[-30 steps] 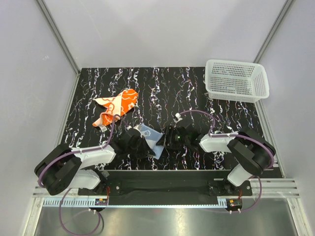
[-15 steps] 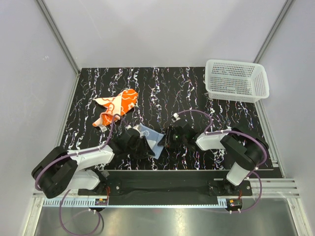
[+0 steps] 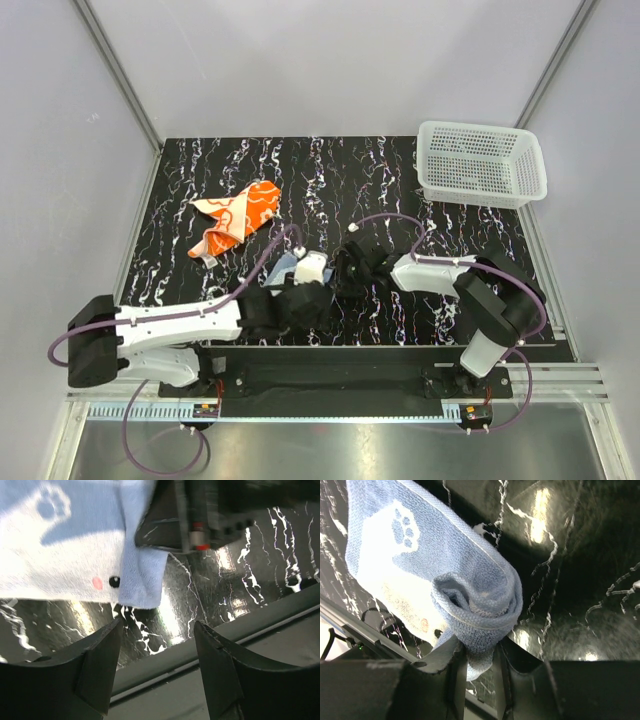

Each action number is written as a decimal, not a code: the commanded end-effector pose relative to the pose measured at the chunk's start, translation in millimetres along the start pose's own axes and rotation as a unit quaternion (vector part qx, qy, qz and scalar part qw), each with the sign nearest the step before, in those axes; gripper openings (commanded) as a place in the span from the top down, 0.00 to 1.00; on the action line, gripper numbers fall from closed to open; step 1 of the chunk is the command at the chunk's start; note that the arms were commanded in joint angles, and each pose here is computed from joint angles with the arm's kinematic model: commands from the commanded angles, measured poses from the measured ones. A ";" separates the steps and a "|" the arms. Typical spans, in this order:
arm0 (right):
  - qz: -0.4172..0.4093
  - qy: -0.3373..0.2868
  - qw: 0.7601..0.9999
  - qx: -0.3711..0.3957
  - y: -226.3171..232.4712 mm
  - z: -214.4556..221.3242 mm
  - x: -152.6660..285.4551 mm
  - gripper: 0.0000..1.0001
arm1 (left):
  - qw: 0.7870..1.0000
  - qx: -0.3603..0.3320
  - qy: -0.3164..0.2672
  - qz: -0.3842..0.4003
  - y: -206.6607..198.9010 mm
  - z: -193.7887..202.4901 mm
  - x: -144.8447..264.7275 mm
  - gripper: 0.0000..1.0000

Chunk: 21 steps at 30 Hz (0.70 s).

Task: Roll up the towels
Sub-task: Roll the towel

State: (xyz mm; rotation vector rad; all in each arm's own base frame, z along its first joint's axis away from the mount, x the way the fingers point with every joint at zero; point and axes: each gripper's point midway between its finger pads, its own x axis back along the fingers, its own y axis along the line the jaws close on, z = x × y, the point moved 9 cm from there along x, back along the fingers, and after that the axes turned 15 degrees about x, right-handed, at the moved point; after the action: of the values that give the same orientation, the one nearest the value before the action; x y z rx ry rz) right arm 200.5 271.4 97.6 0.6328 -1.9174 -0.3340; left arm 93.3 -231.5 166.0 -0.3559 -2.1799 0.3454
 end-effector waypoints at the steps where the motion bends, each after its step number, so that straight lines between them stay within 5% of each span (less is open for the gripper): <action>1: 0.024 0.018 1.000 -0.007 6.5 -5.6 5.0 0.71 | 0.991 -0.089 -0.081 -0.049 -9.1 -5.1 2.9 0.36; 11: 0.024 0.049 0.998 -0.005 11.3 -5.6 12.2 0.71 | 0.975 -0.198 -0.084 -0.062 -38.4 26.0 -26.4 0.34; 21: 0.003 0.060 0.998 -0.006 13.6 -0.5 19.6 0.71 | 0.965 -0.233 -0.076 -0.096 -39.2 45.9 -57.1 0.33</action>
State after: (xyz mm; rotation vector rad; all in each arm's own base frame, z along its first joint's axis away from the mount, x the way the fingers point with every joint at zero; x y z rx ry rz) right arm 195.2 269.5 108.9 0.5785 -1.8166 -0.2832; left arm 77.7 -277.9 106.3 -0.3725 -2.3389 -0.3057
